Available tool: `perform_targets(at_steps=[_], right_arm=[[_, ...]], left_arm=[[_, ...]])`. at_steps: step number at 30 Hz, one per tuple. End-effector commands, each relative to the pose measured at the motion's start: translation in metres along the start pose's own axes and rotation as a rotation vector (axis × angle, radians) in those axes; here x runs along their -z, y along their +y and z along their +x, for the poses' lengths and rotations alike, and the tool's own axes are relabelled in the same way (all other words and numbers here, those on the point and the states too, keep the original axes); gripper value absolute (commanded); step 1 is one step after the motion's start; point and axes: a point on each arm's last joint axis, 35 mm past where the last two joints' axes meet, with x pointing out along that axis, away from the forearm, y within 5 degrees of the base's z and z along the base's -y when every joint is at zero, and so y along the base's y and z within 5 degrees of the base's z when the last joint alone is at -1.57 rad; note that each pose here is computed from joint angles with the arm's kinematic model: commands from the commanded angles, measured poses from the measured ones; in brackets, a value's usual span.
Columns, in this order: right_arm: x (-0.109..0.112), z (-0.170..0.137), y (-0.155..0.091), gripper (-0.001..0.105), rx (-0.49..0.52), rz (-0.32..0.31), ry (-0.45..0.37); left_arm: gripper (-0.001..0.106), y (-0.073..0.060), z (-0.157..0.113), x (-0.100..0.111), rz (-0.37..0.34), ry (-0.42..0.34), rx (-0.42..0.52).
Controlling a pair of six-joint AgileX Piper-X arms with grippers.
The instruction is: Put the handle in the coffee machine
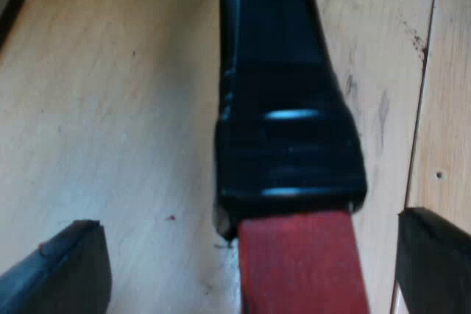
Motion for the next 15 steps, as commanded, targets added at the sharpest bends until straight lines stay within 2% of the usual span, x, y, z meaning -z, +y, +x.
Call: perform_targets(at_steps=[1, 9, 11, 13, 15], right_arm=[[-0.0012, -0.0062, 0.0017, 0.0, -0.024, -0.013, -0.024], [-0.0012, -0.0062, 0.0017, 0.0, -0.024, -0.013, -0.024], [-0.0012, -0.0062, 0.0017, 0.0, -0.024, -0.013, -0.024], [-0.0012, -0.0062, 0.0017, 0.0, -0.024, -0.013, -0.024], [-0.0012, -0.0062, 0.0017, 0.0, -0.024, -0.013, -0.024]], left_arm=[[0.08, -0.0008, -0.0008, -0.0028, 0.018, -0.022, 0.005], [0.079, -0.0008, -0.0008, -0.0027, 0.018, -0.021, 0.005], [0.072, -0.0008, -0.0008, -0.0027, 0.018, -0.021, 0.005], [0.057, -0.0009, -0.0008, -0.0024, 0.011, -0.019, 0.005], [0.047, -0.0013, -0.0012, -0.0023, 0.008, -0.013, 0.009]])
